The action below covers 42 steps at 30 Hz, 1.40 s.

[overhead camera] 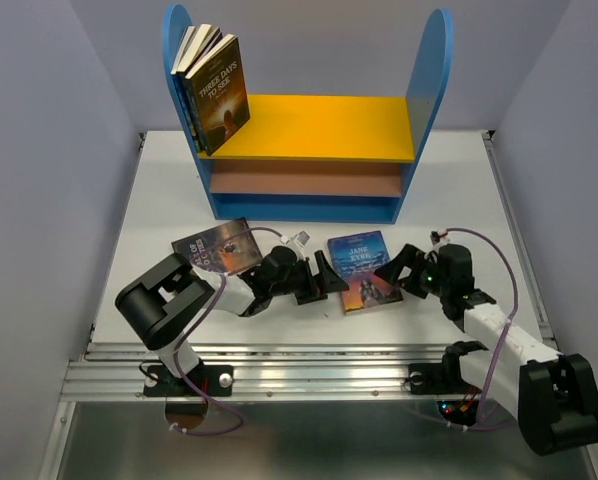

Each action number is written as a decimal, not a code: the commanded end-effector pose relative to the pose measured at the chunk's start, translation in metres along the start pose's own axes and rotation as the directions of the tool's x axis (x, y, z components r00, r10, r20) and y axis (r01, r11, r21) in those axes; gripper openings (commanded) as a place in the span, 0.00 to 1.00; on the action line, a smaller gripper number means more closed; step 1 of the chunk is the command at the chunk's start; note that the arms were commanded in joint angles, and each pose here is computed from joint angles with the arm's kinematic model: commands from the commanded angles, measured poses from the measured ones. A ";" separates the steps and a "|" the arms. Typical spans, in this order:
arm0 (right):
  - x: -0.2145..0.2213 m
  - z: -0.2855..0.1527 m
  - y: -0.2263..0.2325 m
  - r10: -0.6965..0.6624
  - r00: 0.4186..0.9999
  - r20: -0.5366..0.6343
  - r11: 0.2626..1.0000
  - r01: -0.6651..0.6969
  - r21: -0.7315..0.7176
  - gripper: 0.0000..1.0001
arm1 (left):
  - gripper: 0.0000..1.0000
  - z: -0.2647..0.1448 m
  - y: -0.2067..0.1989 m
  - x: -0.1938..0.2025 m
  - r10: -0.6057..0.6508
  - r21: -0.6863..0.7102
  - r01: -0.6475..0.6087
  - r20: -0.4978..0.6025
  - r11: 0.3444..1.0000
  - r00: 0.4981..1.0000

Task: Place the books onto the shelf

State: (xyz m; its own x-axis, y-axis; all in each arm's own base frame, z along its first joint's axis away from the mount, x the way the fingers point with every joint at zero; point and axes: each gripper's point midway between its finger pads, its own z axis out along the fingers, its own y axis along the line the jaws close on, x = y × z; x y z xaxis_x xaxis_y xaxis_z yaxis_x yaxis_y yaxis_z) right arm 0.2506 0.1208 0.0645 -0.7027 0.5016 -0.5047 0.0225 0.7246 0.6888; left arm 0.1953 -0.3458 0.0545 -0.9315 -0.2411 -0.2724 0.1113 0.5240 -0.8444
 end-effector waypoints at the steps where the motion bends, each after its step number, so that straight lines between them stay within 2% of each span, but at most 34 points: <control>1: 0.033 0.003 0.044 -0.013 0.996 -0.091 0.991 0.001 -0.134 0.95 | 0.99 0.008 -0.018 -0.011 0.024 0.044 -0.025 0.033 0.999 0.999; 7: 0.019 0.013 0.044 -0.003 0.999 -0.035 0.997 0.000 -0.082 0.96 | 0.97 0.015 -0.005 -0.033 0.079 -0.093 -0.070 0.101 0.993 0.992; 10: 0.015 0.017 0.046 -0.006 0.999 -0.034 0.997 0.003 -0.075 0.96 | 0.74 0.015 0.007 -0.041 0.109 -0.178 -0.085 0.126 0.980 0.986; 11: 0.013 0.019 0.049 -0.009 0.999 -0.031 0.996 0.007 -0.089 0.96 | 0.69 0.013 0.013 -0.041 0.110 -0.208 -0.082 0.126 0.975 0.986; 17: 0.011 0.028 0.054 -0.003 0.999 -0.052 0.995 -0.003 -0.104 0.96 | 0.69 0.016 0.028 -0.037 0.142 -0.274 -0.109 0.104 0.956 0.984; 22: 0.012 0.027 0.062 -0.009 0.998 -0.068 0.990 -0.001 -0.139 0.96 | 0.68 0.029 0.026 -0.030 0.155 -0.271 -0.133 0.065 0.953 0.986; 26: 0.012 0.022 0.079 -0.028 0.996 -0.082 0.978 0.010 -0.209 0.93 | 0.52 0.033 0.030 -0.027 0.154 -0.282 -0.134 0.047 0.950 0.987; 27: 0.010 0.019 0.086 -0.035 0.996 -0.079 0.971 0.016 -0.237 0.90 | 0.44 0.033 0.031 -0.028 0.153 -0.286 -0.132 0.050 0.949 0.987; 31: 0.002 0.003 0.116 -0.085 0.995 -0.056 0.944 0.063 -0.325 0.85 | 0.34 0.033 0.032 -0.027 0.157 -0.296 -0.137 0.042 0.945 0.987; 36: -0.006 -0.015 0.143 -0.117 0.993 -0.034 0.910 0.093 -0.405 0.85 | 0.32 0.035 0.031 -0.023 0.158 -0.294 -0.142 0.029 0.945 0.987; 42: 0.000 -0.005 0.132 -0.108 0.991 -0.076 0.929 0.074 -0.362 0.85 | 0.31 0.033 0.032 -0.022 0.161 -0.299 -0.144 0.030 0.943 0.987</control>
State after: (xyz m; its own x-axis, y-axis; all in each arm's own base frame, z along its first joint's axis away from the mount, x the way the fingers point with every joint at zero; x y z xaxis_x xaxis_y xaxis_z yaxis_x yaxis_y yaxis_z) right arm 0.2513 0.1916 0.1253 -0.7454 0.4225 -0.5157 -0.1712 0.6263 0.7606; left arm 0.2490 -0.3462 0.0325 -0.8621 -0.2497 -0.4408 0.1142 0.7520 -0.6492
